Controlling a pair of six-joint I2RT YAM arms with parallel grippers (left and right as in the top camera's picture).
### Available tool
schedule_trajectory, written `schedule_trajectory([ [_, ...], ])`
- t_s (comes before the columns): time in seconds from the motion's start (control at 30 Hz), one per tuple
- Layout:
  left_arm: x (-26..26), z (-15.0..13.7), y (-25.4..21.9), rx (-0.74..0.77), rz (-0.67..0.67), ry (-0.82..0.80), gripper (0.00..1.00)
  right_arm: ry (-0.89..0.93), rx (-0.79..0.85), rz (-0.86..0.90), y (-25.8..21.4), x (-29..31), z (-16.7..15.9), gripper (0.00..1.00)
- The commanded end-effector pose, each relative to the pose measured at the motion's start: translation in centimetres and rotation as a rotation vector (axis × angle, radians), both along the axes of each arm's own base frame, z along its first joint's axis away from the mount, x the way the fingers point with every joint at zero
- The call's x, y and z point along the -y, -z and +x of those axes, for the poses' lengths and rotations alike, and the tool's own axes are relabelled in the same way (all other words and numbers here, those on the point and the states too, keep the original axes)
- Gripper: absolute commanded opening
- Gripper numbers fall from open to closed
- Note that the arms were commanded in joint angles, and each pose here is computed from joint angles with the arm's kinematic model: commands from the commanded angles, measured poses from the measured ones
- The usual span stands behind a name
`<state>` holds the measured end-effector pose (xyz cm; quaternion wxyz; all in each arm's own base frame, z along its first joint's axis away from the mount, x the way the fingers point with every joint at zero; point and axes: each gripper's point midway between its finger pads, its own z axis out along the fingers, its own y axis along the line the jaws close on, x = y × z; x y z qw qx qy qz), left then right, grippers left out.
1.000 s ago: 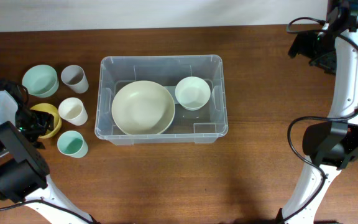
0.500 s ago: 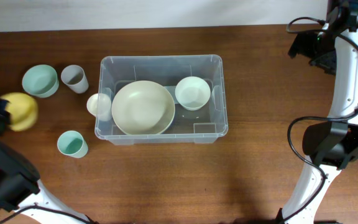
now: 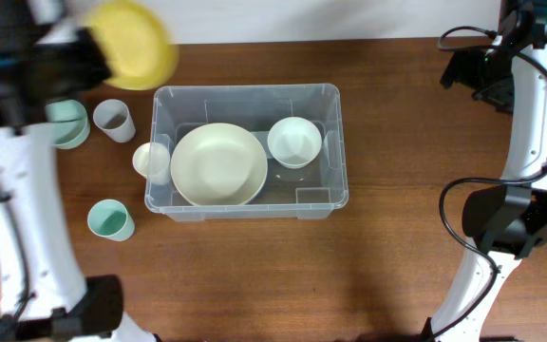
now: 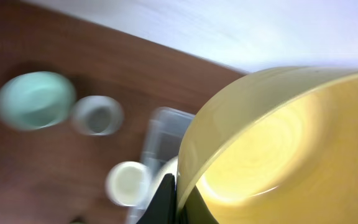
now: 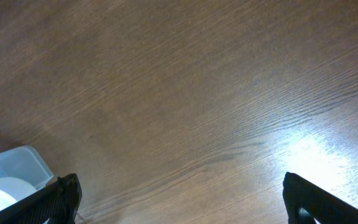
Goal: Pack container
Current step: 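Lower the yellow bowl onto the white bowl and release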
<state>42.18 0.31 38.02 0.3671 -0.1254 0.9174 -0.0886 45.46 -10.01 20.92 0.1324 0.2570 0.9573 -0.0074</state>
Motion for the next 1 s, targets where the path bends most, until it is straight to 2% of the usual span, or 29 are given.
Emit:
schedule_trajectory([
  [0.0,9.0,2.8,4.5,-0.070,0.053,0.281,0.01,0.008,-0.013,-0.011,0.4,0.2,0.0,0.99],
  [0.03,10.3,3.2,5.4,-0.084,0.054,0.308,0.01,0.008,-0.013,-0.011,0.4,0.2,0.0,0.99],
  [0.13,16.9,5.1,12.3,-0.206,0.069,0.433,0.01,0.008,-0.012,-0.011,0.4,0.2,0.0,0.99],
  [0.37,22.1,5.2,23.2,-0.420,0.107,0.532,0.01,0.008,-0.012,-0.011,0.4,0.2,0.0,0.99],
  [0.47,23.1,4.9,25.6,-0.468,0.118,0.550,0.01,0.008,-0.013,-0.011,0.4,0.2,0.0,0.99],
  [0.87,23.4,4.5,30.0,-0.559,0.132,0.557,0.02,0.008,-0.013,-0.011,0.4,0.2,0.0,0.99],
  [0.9,23.4,4.5,30.4,-0.567,0.133,0.556,0.16,0.008,-0.012,-0.011,0.4,0.2,0.0,0.99],
  [0.93,23.4,4.5,30.4,-0.569,0.134,0.556,0.21,0.008,-0.013,-0.011,0.4,0.2,0.0,0.99],
  [0.97,23.4,4.5,30.5,-0.570,0.134,0.556,0.34,0.008,-0.013,-0.011,0.4,0.2,0.0,0.99],
])
